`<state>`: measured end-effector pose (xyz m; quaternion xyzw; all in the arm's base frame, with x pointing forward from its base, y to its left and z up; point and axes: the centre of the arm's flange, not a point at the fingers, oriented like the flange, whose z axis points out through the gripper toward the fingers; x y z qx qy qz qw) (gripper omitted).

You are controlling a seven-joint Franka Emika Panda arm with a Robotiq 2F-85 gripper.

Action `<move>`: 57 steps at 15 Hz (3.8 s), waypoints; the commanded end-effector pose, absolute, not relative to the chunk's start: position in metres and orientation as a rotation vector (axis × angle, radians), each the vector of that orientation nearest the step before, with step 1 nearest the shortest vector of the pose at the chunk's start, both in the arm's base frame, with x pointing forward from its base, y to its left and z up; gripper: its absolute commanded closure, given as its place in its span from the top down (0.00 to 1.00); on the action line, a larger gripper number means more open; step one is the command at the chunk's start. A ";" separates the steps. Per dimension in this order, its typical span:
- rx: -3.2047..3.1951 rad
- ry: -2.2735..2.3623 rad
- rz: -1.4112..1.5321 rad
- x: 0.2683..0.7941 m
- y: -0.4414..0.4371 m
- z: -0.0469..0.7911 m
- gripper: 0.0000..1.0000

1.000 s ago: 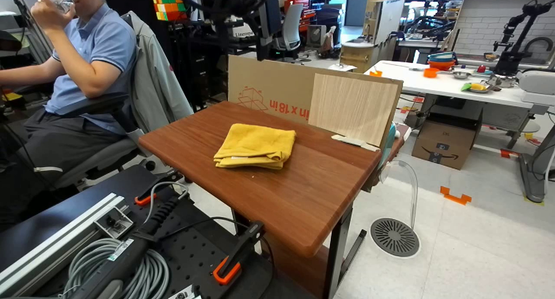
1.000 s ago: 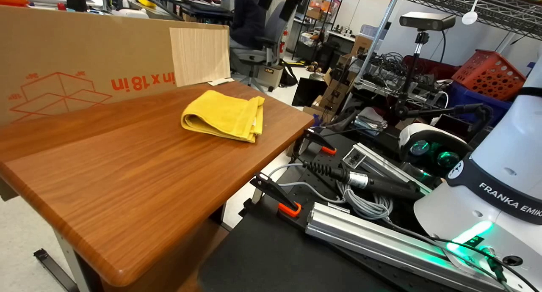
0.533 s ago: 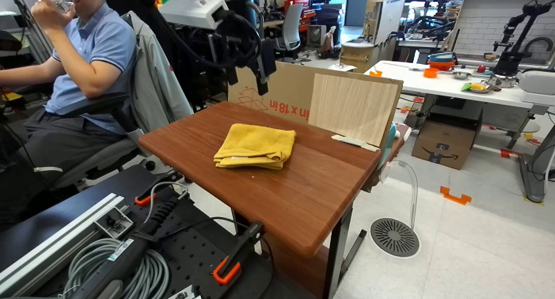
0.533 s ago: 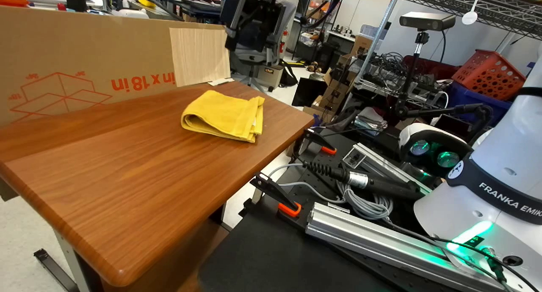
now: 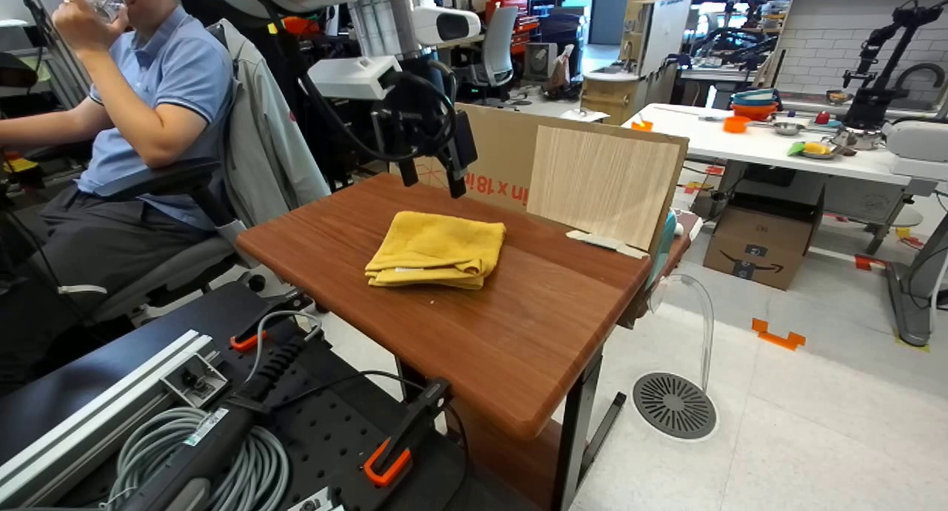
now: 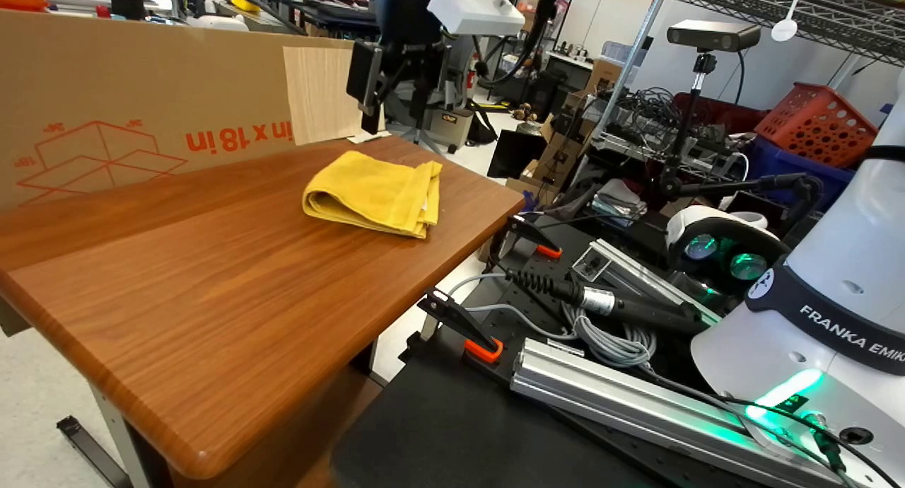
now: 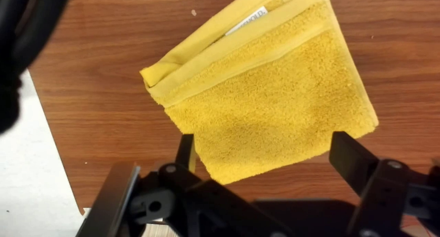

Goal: Use the towel to wipe the desk

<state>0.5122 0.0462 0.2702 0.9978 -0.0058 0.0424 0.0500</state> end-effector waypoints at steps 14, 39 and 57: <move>3.100 -0.227 -0.044 0.530 0.071 0.183 1.00; 3.150 -0.546 0.017 0.554 0.091 0.203 1.00; 2.984 -1.191 -0.356 0.568 -0.046 0.158 1.00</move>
